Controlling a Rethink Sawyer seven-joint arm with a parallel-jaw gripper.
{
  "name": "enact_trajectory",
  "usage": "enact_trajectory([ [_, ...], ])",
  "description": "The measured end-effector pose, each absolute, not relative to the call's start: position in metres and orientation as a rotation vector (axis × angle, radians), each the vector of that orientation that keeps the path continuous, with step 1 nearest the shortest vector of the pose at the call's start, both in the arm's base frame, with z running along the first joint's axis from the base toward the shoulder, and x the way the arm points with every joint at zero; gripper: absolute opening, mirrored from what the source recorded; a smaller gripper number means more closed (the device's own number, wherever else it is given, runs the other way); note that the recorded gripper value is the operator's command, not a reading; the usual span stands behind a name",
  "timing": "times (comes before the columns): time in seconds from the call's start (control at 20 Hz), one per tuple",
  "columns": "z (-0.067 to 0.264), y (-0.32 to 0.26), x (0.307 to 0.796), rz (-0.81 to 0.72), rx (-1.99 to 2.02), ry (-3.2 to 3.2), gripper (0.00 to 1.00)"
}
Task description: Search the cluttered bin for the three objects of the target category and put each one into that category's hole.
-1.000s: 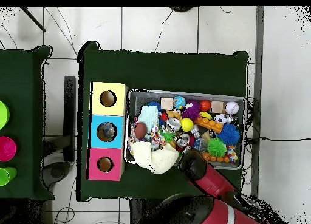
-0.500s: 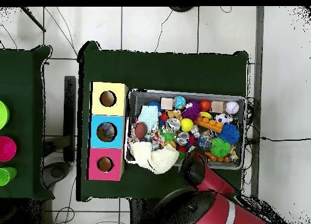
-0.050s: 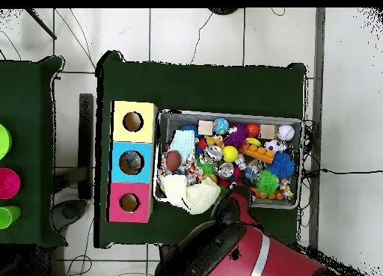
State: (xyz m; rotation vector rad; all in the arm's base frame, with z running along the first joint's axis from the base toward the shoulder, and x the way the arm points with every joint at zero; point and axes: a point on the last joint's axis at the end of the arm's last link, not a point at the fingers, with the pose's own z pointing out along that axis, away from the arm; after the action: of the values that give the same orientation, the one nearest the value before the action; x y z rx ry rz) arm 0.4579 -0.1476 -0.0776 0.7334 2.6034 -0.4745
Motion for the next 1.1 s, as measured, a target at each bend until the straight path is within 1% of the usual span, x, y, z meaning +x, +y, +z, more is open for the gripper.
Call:
enact_trajectory([
  [0.3, -0.081, -0.150, 0.457, -0.481, 0.704, 2.562, 0.00],
  [0.7, -0.077, -0.162, 0.458, -0.372, 0.761, 2.589, 0.00],
  [1.1, -0.076, -0.165, 0.458, -0.341, 0.768, 2.602, 0.00],
])
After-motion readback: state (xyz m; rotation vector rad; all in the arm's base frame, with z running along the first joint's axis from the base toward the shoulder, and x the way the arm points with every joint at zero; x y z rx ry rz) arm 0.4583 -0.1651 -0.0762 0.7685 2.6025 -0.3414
